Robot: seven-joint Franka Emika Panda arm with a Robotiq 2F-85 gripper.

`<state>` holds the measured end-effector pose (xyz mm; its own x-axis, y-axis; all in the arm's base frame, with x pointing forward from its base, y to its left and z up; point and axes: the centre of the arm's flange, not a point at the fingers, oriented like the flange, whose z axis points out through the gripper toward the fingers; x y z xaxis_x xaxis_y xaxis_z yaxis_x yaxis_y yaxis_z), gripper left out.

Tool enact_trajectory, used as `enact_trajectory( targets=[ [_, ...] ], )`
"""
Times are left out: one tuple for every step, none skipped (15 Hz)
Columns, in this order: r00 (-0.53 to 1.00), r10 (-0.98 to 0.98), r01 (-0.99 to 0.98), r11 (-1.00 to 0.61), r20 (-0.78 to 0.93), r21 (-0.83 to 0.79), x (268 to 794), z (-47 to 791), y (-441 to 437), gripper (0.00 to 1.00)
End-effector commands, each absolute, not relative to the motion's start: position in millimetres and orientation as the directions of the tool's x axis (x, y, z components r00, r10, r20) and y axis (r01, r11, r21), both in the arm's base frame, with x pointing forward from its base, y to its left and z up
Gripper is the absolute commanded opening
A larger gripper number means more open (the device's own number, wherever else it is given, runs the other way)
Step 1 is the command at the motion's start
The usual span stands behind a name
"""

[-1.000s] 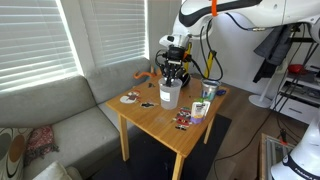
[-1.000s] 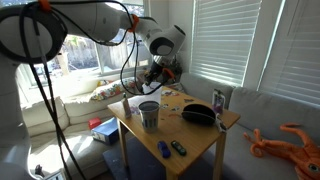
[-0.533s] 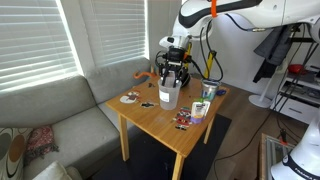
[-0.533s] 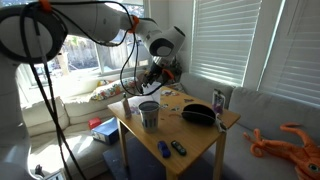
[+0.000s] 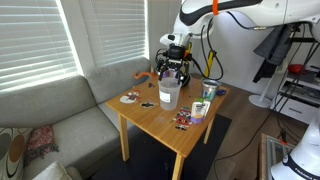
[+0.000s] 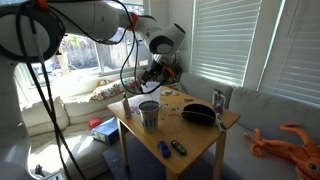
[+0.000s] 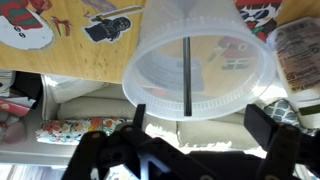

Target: Place the silver and clear containers upright then put the silver spoon in the clear container.

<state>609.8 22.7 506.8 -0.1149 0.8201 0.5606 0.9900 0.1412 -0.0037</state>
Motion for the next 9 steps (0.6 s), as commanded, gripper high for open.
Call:
enact_trajectory(
  targets=[
    [-0.129, 0.833, 0.990, 0.135, 0.539, 0.027, 601.3, 539.9, 23.3, 1.00],
    [-0.104, 0.846, 0.993, 0.116, 0.523, 0.011, 600.4, 548.2, 23.6, 1.00],
    [-0.088, 0.865, 0.996, 0.092, 0.495, 0.017, 599.3, 555.0, 23.5, 1.00],
    [-0.081, 0.877, 0.997, 0.077, 0.474, 0.027, 598.0, 562.2, 22.0, 1.00],
    [-0.066, 0.881, 0.998, 0.062, 0.469, 0.026, 597.7, 569.1, 20.7, 1.00],
    [0.014, 0.903, 1.000, -0.007, 0.430, -0.019, 598.1, 575.2, 20.5, 1.00],
    [0.049, 0.919, 0.999, -0.042, 0.392, -0.025, 596.9, 578.9, 19.5, 1.00],
    [0.090, 0.930, 0.996, -0.082, 0.357, -0.036, 596.4, 583.3, 20.5, 1.00],
    [0.134, 0.936, 0.991, -0.124, 0.327, -0.052, 596.2, 586.0, 22.0, 1.00]
  ],
)
